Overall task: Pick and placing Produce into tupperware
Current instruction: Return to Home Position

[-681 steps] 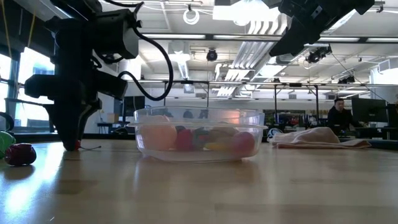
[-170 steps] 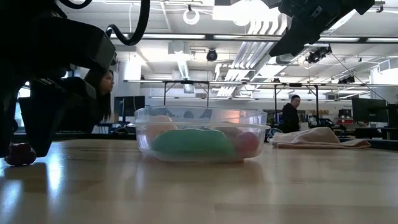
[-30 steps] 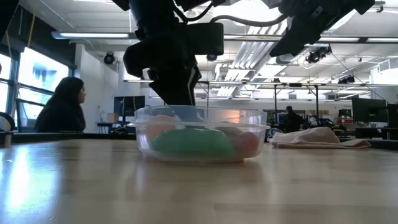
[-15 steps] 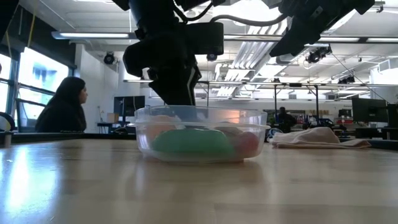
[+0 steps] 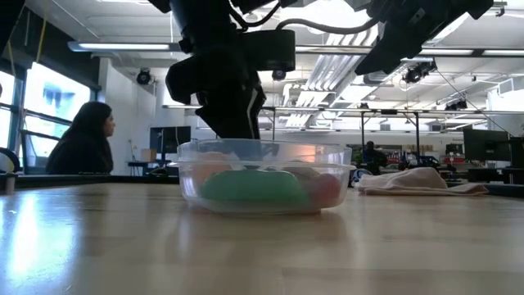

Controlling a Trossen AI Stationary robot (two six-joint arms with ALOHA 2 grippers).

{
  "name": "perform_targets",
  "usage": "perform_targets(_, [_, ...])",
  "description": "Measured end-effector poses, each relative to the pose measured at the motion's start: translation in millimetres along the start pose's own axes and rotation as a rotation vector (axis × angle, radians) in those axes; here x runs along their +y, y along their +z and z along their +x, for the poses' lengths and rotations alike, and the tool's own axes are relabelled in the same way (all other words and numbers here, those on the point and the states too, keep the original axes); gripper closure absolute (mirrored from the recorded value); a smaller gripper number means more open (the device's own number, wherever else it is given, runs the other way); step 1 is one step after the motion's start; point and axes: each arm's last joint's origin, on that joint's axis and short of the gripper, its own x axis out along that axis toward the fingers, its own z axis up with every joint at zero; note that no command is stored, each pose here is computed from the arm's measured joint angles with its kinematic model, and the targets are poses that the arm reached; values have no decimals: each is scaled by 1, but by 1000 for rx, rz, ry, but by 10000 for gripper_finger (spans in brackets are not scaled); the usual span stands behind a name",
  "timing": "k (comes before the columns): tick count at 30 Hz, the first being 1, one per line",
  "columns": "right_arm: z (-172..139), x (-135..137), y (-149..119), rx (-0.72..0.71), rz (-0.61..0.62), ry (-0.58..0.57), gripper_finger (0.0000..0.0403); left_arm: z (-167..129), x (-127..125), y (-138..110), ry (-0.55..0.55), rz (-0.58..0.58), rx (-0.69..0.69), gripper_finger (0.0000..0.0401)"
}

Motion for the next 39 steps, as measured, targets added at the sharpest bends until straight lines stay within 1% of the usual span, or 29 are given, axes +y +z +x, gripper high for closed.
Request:
perform_targets(4, [0,0,0,0,0,0,371,-5,1,4,2,1,6,233])
perform_targets(8, [0,0,0,0,0,0,371,-18,4,15,5,-15,0,233])
perform_targets(14, [0,0,0,0,0,0,371,-48,10,33,76,-114,-5,233])
perform_targets(20, [0,0,0,1,0,0,371,-61,13,37,80,-106,27,233])
perform_targets(25, [0,0,0,1,0,0,371,-66,14,42,79,-103,3,233])
perform_targets(28, [0,0,0,1,0,0,371,-64,14,40,80,-79,18,237])
perform_targets(31, [0,0,0,-1,0,0,371,-68,15,32,82,-46,54,254])
perform_targets(35, [0,0,0,0,0,0,371,-77,23,14,86,-32,63,291])
perform_targets(37, [0,0,0,1,0,0,371,-84,32,1,91,-54,58,313])
perform_targets(39, [0,0,0,-2,0,0,371,-96,43,-11,97,-84,19,334])
